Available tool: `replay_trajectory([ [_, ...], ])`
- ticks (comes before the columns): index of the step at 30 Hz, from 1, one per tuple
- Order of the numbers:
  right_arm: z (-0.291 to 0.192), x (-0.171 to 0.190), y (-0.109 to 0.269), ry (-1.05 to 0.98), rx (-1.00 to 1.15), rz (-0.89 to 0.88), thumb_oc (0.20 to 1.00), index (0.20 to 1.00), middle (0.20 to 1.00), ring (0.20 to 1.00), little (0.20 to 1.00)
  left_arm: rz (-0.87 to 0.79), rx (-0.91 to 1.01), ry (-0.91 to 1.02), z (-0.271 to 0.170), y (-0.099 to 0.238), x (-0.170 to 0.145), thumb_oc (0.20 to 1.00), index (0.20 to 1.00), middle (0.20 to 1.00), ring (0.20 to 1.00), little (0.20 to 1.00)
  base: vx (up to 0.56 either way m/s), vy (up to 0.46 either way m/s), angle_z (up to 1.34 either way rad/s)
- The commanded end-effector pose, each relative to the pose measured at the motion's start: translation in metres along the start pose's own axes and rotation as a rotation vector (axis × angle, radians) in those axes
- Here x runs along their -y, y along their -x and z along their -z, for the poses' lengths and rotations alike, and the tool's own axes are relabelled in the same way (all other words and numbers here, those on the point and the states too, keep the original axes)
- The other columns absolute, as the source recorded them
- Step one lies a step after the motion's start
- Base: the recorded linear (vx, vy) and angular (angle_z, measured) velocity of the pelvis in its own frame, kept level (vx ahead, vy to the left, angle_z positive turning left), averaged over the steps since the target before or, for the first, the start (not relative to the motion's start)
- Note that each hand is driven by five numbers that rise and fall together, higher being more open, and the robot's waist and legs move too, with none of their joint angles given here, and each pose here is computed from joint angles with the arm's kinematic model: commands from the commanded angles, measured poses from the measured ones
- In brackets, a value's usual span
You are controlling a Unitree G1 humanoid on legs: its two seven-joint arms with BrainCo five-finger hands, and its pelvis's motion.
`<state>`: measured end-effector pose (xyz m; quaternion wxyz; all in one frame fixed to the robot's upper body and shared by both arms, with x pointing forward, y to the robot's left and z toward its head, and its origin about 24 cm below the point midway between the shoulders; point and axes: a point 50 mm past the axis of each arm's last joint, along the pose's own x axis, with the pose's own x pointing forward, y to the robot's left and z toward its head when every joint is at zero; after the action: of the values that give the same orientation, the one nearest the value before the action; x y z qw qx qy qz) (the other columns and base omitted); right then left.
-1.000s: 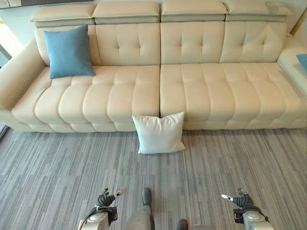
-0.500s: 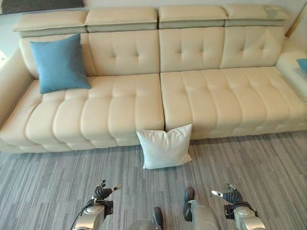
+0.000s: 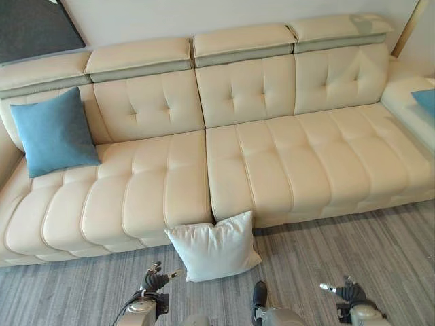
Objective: Pick up all the scattered cushions and arrange them neatly on the sofa.
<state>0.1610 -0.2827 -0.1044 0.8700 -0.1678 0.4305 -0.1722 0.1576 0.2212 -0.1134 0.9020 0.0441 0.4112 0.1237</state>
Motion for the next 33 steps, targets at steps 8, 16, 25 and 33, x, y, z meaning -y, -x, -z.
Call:
replay_trajectory([
  [8, -0.018, 0.0, 0.001, 0.03, 0.087, -0.003, 1.0, 1.0, 1.0, 1.0, 1.0, -0.03, 0.068, -0.006, -0.018, -0.003, -0.009, 1.0, 1.0, 1.0, 1.0, 1.0, 0.23, 0.077, 0.05],
  [16, -0.021, -0.019, 0.003, 0.07, 0.096, -0.06, 1.0, 1.0, 1.0, 1.0, 1.0, -0.052, -0.004, -0.004, -0.002, -0.004, -0.013, 1.0, 1.0, 1.0, 1.0, 1.0, 0.16, 0.278, 0.11],
  [25, -0.095, -0.044, 0.003, 0.021, 0.295, -0.065, 1.0, 1.0, 1.0, 1.0, 1.0, -0.143, 0.106, 0.029, -0.056, -0.023, -0.017, 1.0, 1.0, 1.0, 1.0, 1.0, -0.09, 0.061, -0.03],
  [33, -0.214, -0.027, -0.001, -0.319, 0.382, 0.069, 1.0, 1.0, 1.0, 1.0, 1.0, -0.267, 0.249, 0.125, -0.175, -0.039, -0.01, 1.0, 1.0, 1.0, 1.0, 1.0, -0.1, -0.048, 0.14],
])
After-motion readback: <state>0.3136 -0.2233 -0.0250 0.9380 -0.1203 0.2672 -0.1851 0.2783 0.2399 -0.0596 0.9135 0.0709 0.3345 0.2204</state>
